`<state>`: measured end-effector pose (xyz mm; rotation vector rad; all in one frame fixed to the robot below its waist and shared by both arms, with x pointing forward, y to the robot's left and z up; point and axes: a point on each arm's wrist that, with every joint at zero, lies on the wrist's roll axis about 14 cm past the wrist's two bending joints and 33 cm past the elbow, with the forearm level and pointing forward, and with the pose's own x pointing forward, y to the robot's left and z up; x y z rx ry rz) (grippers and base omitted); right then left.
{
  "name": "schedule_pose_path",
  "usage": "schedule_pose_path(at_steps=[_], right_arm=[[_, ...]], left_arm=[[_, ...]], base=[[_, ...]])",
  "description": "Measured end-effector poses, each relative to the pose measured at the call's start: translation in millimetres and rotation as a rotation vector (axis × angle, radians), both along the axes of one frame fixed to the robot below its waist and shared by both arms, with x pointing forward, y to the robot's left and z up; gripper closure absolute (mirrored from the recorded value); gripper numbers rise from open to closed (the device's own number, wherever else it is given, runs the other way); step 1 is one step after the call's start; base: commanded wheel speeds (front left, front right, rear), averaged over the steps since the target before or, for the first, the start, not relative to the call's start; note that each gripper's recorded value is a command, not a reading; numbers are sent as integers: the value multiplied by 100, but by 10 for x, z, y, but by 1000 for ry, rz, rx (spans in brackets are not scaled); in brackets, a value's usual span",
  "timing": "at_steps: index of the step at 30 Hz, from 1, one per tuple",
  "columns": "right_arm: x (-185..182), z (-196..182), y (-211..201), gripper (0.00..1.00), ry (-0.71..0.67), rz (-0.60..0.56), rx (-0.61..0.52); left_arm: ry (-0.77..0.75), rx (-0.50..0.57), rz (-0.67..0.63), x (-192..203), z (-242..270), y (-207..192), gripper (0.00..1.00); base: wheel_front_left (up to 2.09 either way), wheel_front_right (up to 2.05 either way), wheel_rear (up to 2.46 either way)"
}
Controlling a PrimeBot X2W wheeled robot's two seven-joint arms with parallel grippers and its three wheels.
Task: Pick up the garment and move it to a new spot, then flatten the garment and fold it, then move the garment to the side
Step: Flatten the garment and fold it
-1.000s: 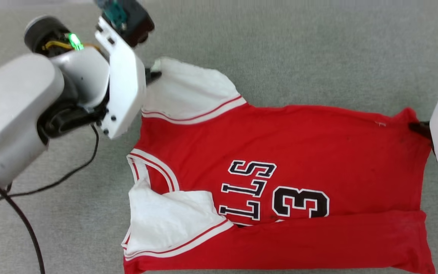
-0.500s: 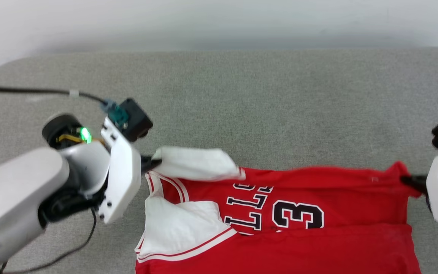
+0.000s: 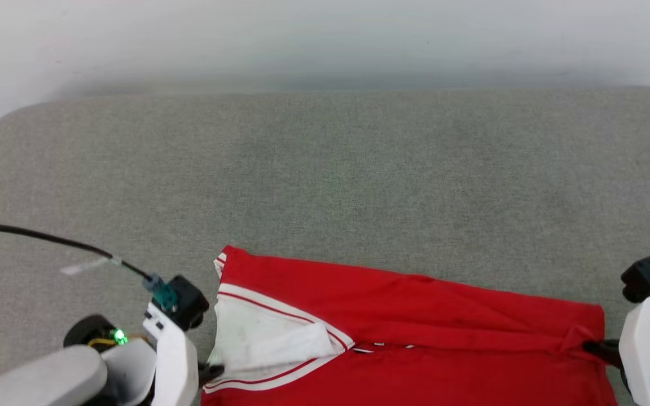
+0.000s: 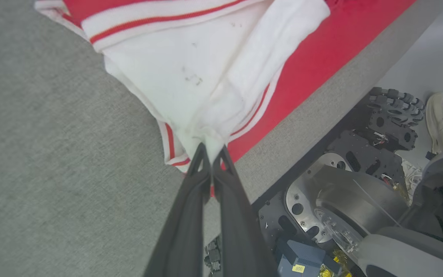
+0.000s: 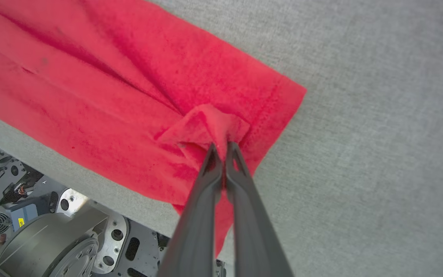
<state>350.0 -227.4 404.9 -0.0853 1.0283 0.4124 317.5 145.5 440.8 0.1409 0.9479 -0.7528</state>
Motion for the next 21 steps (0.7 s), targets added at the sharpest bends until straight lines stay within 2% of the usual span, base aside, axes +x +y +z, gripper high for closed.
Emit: schedule_pose_path(at_steps=[5, 10, 11, 12, 13, 14, 21], right_arm=[[-133, -197, -13, 100, 61, -10, -10], [-179, -313, -3, 100, 81, -15, -14], [-175, -319, -1, 100, 79, -19, -11], [-174, -321, 3, 100, 78, -21, -9], [-162, -309, 8, 68, 67, -21, -6], [-139, -286, 13, 0, 50, -23, -3], [132, 152, 78, 0, -159, -39, 62]], left_arm=[[108, 8, 35, -188, -338, 39, 100], [143, 9, 59, -242, -512, 62, 100], [132, 0, 67, -218, -510, 53, 70], [115, -6, 75, -185, -501, 49, 0], [89, -3, 78, -150, -492, 58, 0], [65, -5, 83, -117, -473, 60, 0], [-128, -58, 139, 94, -149, 39, 0]], base=[[0, 0, 0], [0, 0, 0], [0, 0, 0], [0, 0, 0], [0, 0, 0], [0, 0, 0], [0, 0, 0]])
